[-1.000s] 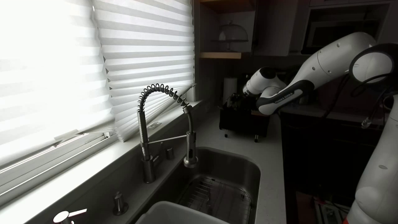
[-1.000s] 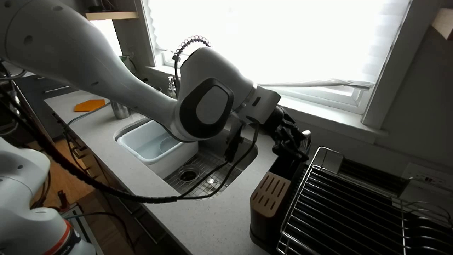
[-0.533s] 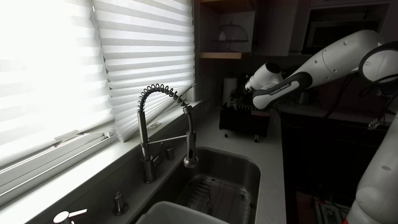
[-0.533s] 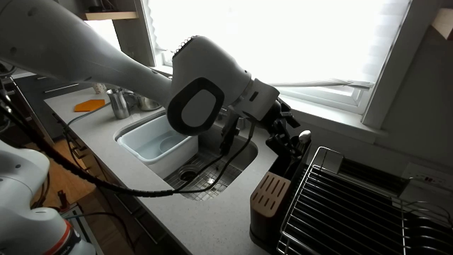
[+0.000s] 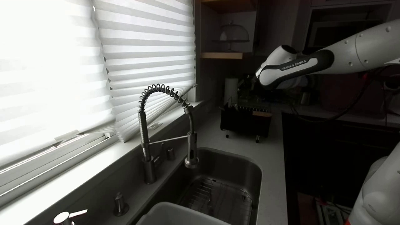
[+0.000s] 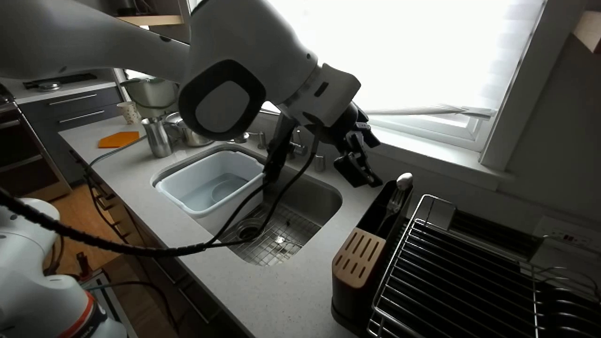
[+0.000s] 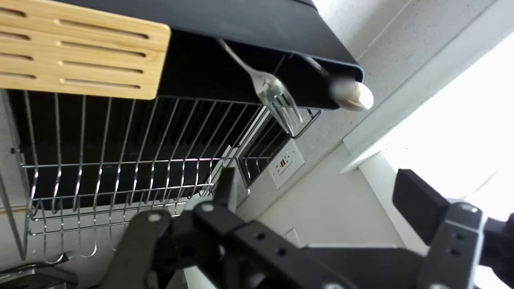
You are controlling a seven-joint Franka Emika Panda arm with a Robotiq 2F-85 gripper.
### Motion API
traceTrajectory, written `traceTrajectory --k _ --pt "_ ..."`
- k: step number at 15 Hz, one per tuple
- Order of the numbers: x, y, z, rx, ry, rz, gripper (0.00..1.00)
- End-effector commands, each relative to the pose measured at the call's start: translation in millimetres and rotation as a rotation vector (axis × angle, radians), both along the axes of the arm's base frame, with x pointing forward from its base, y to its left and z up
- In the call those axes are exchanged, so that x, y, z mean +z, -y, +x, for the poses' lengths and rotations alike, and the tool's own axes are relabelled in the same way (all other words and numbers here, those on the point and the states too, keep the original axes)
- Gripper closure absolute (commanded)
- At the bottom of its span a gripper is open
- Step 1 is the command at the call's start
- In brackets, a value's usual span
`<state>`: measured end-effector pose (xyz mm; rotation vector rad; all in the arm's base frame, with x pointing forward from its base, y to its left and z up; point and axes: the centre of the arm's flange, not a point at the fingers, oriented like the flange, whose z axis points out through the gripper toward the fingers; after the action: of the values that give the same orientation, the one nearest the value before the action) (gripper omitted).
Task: Put the spoon and fork on the dish rack
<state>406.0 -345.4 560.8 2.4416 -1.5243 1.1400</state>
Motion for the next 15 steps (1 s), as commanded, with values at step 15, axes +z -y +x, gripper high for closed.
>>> traceTrajectory --k 15 --pt "29.9 5.3 -42.7 0.003 -0.097 0.025 0.00"
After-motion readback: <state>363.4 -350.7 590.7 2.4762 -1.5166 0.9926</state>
